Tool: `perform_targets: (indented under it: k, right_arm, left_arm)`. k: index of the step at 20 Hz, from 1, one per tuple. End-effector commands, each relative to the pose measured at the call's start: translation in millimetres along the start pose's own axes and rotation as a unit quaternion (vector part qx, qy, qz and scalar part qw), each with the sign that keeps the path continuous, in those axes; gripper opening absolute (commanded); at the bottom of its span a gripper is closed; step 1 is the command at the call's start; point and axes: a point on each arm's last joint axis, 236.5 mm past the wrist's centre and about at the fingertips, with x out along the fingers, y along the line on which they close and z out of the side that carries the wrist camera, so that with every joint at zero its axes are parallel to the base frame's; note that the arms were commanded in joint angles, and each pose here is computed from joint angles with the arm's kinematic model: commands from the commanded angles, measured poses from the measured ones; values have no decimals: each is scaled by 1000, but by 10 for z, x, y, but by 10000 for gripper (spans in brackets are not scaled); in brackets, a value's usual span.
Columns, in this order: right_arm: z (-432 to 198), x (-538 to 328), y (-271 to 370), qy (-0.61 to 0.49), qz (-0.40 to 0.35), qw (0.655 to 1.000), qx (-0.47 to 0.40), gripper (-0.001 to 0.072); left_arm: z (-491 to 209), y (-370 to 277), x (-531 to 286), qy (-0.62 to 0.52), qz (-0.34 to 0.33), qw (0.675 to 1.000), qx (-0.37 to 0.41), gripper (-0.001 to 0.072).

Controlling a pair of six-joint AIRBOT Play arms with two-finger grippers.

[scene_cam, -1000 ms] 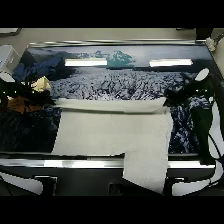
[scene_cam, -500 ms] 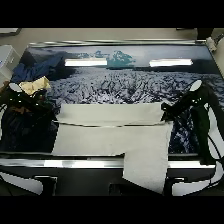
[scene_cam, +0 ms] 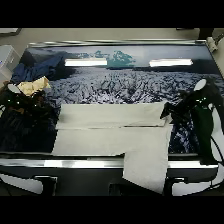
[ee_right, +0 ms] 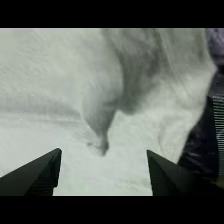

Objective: Fold the clothes and pants, and hang the long-sleeved shirts on hangers.

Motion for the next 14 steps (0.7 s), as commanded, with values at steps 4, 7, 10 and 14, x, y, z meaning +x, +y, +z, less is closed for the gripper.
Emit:
perform_targets:
  k: [4, 7, 10, 14]
  right_arm:
    - [-472, -422, -722, -18, -39, 998, 50, 616]
    - [-729, -204, -780, 6, -39, 998, 41, 615]
    - [-905, -21, -788, 38, -32, 998, 46, 614]
    - [-939, -2, -790, 42, -32, 998, 46, 607]
  left_arm:
    - [-590, 423, -9, -17, 15, 998, -58, 528]
    - [-1159, 530, 543, 24, -9, 997, -73, 491]
    - [-1426, 571, 820, 32, -24, 996, -74, 491]
    - [-1442, 393, 924, 28, -68, 994, -77, 490]
